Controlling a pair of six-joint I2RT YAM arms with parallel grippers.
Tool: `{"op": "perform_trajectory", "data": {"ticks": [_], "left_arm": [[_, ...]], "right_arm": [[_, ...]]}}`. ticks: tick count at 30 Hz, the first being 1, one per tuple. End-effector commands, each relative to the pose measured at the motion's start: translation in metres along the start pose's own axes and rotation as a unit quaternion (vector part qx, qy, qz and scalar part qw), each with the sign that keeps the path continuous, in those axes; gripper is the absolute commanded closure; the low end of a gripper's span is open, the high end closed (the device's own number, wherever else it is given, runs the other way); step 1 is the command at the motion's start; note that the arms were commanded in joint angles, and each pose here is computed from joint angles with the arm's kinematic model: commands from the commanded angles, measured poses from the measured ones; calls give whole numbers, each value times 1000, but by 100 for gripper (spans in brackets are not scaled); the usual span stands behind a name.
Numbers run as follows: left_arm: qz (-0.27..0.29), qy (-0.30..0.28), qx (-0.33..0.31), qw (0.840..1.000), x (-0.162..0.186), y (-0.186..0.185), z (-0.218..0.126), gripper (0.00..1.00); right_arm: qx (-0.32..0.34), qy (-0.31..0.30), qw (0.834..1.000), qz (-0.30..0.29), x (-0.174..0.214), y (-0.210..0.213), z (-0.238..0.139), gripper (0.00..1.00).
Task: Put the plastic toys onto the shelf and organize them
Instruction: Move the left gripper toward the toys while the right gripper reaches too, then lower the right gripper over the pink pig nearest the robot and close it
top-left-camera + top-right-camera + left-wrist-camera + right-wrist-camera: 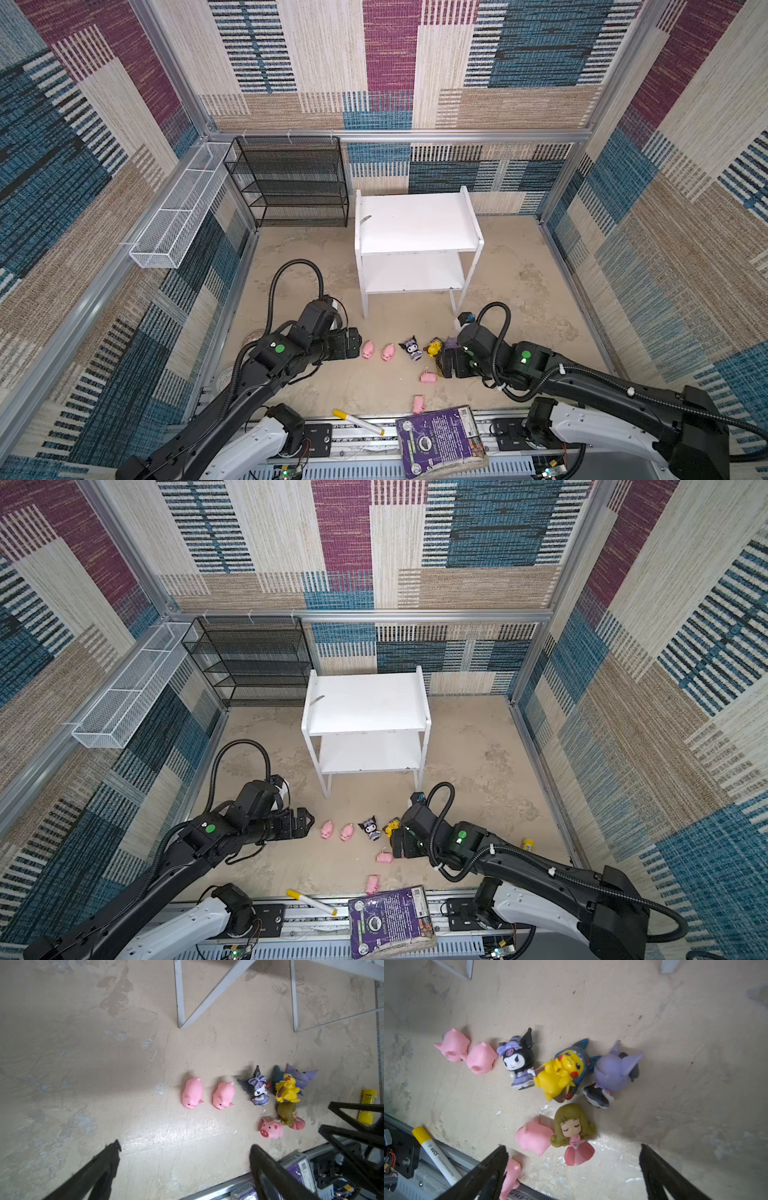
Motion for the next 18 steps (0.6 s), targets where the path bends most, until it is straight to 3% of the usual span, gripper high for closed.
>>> {"op": "perform_trajectory", "data": {"ticks": [1,18], "left_arm": [[27,4,36,999,1,-9,0,2],[58,12,61,996,4,-20,6,2]], "right_arm": [[-9,-30,999,-24,0,14,5,3],[-1,-9,994,-111,26,46,10,29]]}}
Point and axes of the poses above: each gripper's point midway between its finger pads, its own z axis out along the fingers, its own y axis along the line the jaws close on, x = y × z, the point moved 9 cm from there along -z, back along the fingers, and after that the axes turned 1 degree about -z, right-handed, at the moved point
